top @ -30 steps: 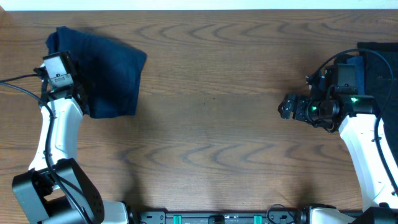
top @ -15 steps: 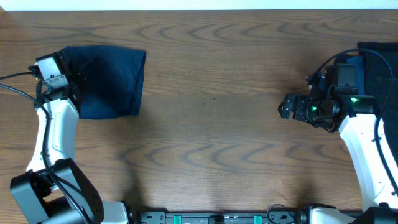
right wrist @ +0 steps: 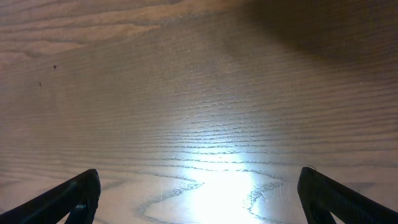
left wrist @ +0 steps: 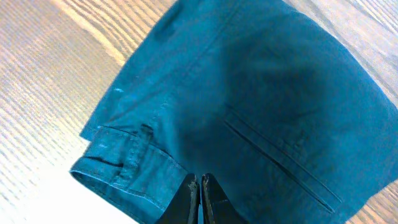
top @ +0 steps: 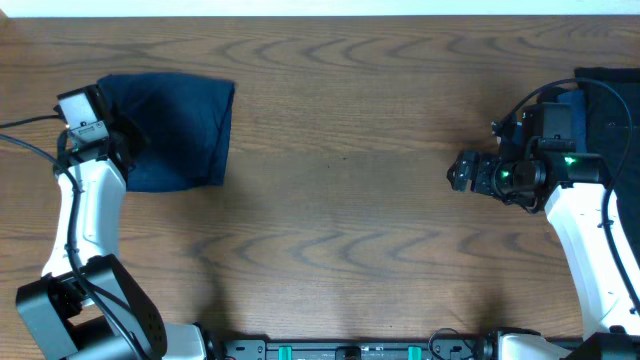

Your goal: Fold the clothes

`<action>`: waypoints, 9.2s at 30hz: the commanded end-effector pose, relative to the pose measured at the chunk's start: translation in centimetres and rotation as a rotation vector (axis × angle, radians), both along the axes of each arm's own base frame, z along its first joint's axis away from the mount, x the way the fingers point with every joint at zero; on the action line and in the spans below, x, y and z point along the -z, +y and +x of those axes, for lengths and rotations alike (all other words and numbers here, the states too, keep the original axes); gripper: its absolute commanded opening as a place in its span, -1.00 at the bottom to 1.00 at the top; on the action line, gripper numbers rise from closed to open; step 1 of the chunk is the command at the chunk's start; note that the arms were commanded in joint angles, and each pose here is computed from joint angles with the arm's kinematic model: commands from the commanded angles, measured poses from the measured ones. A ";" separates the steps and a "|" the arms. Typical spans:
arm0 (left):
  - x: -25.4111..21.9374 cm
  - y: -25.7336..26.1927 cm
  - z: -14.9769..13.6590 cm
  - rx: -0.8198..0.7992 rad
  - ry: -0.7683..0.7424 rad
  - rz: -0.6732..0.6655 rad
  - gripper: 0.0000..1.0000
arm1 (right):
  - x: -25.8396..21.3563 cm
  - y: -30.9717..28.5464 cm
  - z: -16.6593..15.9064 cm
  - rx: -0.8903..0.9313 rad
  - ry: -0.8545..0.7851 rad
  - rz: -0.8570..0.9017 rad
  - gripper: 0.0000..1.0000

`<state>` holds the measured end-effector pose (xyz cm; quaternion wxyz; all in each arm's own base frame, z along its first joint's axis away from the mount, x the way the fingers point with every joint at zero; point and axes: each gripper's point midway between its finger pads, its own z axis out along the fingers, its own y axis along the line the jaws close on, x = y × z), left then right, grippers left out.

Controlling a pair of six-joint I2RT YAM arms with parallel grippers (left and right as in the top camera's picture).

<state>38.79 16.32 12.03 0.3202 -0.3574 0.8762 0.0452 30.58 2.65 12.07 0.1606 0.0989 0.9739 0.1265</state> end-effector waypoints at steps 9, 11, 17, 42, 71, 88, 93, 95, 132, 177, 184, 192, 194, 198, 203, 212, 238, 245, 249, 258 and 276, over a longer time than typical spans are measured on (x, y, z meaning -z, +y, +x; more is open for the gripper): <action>5.7 3.1 -1.8 -0.084 0.133 -0.069 -0.88 | -0.1 -0.2 -0.1 0.002 -0.004 -0.007 0.99; 7.0 3.5 -2.3 -0.099 0.163 -0.083 -0.88 | -0.1 -0.2 -0.1 0.002 -0.004 -0.007 0.99; 6.3 4.7 -2.5 -0.125 0.134 -0.074 -0.88 | -0.1 -0.2 -0.1 0.002 -0.004 -0.007 0.99; -7.0 -4.6 -2.6 0.105 -0.181 -0.268 0.96 | -0.1 -0.2 -0.1 0.002 -0.004 -0.007 0.99; -7.0 -4.6 -2.6 0.106 -0.182 -0.268 0.96 | -0.1 -0.2 -0.1 0.002 -0.009 -0.009 0.99; -7.0 -4.6 -2.6 0.106 -0.182 -0.268 0.96 | -16.5 0.3 -4.5 -0.009 -0.651 -0.057 0.98; -7.0 -4.6 -2.6 0.106 -0.181 -0.268 0.96 | -20.1 0.7 -8.1 -0.022 -0.846 -0.062 0.99; -7.0 -4.6 -2.6 0.106 -0.182 -0.268 0.96 | -20.6 0.9 -9.3 -0.028 -0.909 -0.064 0.99; -7.0 -4.6 -2.6 0.106 -0.182 -0.268 0.96 | -7.1 0.4 -6.5 0.075 -1.235 -0.062 0.99; -7.0 -4.6 -2.6 0.106 -0.181 -0.268 0.96 | -3.7 -0.3 -6.1 0.034 -1.165 -0.194 0.98; -7.0 -4.6 -2.6 0.106 -0.181 -0.268 0.96 | -3.7 -0.3 -6.1 0.034 -1.165 -0.194 0.98; -7.0 -4.6 -2.6 0.106 -0.181 -0.268 0.96 | -3.7 -0.3 -6.1 0.034 -1.165 -0.194 0.99; -7.1 -4.8 -3.0 0.105 -0.180 -0.268 0.96 | -3.7 -0.3 -6.1 0.034 -1.165 -0.194 0.98; -8.6 -4.9 -3.7 0.106 -0.212 -0.249 0.96 | -3.7 -0.3 -6.1 0.034 -1.165 -0.194 0.98; -12.4 -6.4 -5.8 0.141 -0.322 -0.194 0.96 | -3.7 -0.3 -6.1 0.034 -1.165 -0.194 0.99; -17.6 -12.9 -11.7 0.312 -0.548 -0.109 0.96 | -3.7 -0.3 -6.1 0.034 -1.165 -0.194 0.99; -8.1 -19.1 -19.0 0.537 -0.706 -0.102 0.96 | -3.7 -0.3 -6.1 0.034 -1.165 -0.194 0.99; -7.8 -18.0 -17.1 0.495 -0.782 -0.043 0.96 | -3.7 -0.3 -6.1 0.034 -1.165 -0.194 0.99; -9.0 -17.4 -16.1 0.479 -0.880 0.003 0.96 | -3.7 -0.3 -6.1 0.034 -1.165 -0.194 0.99; -9.1 -17.3 -15.0 0.483 -0.977 0.036 0.96 | -3.7 -0.3 -6.1 0.034 -1.165 -0.194 0.98; -4.3 -14.9 -14.3 0.344 -0.866 0.096 0.96 | -3.7 -0.3 -6.1 0.034 -1.165 -0.194 0.99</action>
